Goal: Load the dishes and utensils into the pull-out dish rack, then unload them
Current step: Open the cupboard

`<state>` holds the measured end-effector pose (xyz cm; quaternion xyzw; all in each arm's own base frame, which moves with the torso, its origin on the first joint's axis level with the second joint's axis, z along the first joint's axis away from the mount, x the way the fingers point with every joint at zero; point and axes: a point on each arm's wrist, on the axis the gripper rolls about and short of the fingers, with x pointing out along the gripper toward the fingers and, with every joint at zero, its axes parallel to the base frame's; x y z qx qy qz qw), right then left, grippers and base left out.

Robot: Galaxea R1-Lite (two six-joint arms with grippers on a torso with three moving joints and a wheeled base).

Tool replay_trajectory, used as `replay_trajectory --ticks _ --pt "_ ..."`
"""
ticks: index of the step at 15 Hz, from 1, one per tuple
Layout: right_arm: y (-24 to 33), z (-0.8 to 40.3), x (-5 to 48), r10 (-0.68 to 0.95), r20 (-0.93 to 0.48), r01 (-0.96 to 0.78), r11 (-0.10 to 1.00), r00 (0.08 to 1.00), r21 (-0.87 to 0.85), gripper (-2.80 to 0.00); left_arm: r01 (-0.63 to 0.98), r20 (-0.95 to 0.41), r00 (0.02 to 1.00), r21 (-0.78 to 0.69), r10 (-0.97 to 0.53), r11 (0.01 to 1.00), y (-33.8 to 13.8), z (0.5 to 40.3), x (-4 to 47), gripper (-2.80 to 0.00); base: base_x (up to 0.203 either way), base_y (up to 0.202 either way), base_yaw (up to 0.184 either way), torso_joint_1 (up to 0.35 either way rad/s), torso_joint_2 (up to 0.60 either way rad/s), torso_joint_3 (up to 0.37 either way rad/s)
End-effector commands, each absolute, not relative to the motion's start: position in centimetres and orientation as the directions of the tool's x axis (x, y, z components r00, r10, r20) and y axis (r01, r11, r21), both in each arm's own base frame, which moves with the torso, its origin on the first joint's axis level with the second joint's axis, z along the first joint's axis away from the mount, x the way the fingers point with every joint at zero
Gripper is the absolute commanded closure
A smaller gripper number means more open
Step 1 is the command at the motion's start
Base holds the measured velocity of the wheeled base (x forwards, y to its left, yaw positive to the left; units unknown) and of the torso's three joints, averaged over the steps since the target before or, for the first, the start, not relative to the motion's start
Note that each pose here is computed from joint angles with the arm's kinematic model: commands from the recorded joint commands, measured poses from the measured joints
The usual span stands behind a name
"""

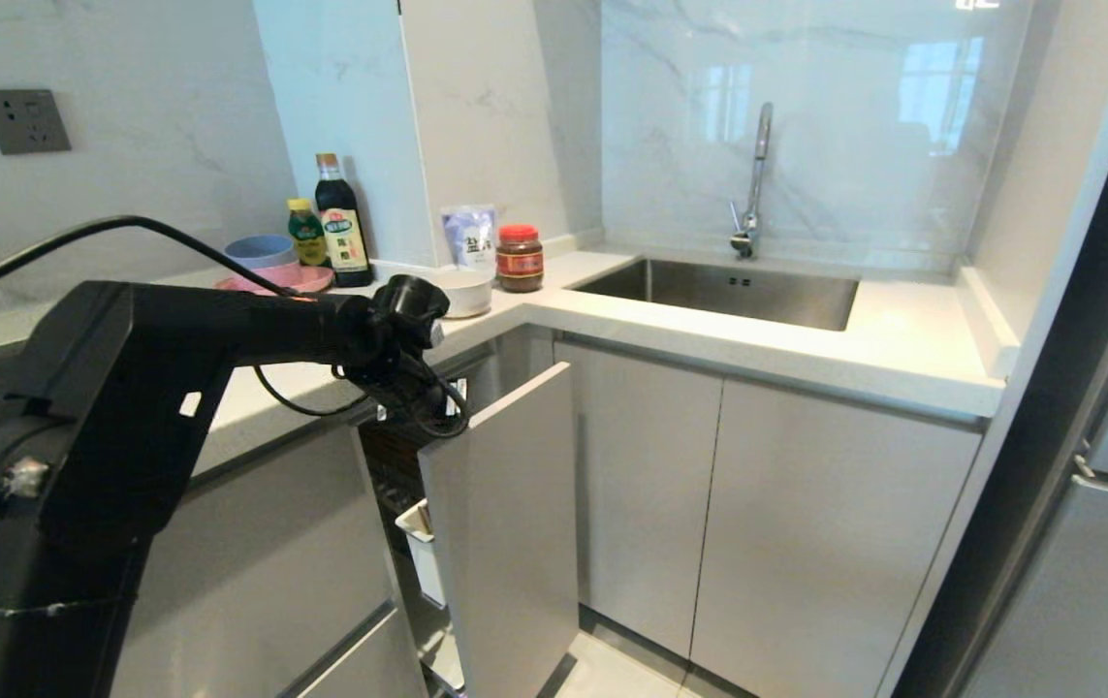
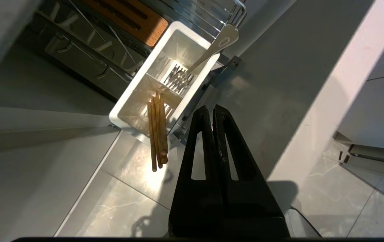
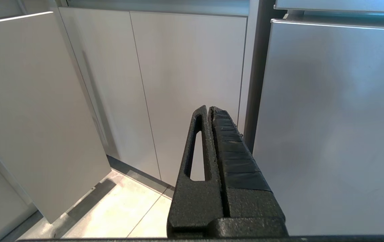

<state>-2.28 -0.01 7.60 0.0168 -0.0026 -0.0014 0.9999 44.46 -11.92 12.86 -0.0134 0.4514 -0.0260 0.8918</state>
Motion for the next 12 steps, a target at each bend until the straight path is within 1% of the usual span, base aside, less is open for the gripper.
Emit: replay_trajectory --ticks 1,8,12 --pt "0.0 7.5 -2.3 -0.003 0.008 0.003 0.999 1.0 0.034 0.0 0.038 -0.814 0.578 -0.046 -0.06 0.998 -12.3 12.3 44.5 0.0 0.0 0.0 0.0 0.0 0.0 0.0" --pt "0.0 7.5 -2.3 -0.002 0.008 0.002 0.999 1.0 0.034 0.0 0.045 -0.825 0.555 -0.102 -0.11 0.994 -16.3 12.1 42.8 0.0 0.0 0.0 0.0 0.0 0.0 0.0" --pt "0.0 7.5 -2.3 -0.002 0.008 0.002 0.999 1.0 0.034 0.0 0.069 -0.831 0.535 -0.139 -0.154 0.988 -19.3 12.4 40.7 0.0 0.0 0.0 0.0 0.0 0.0 0.0"
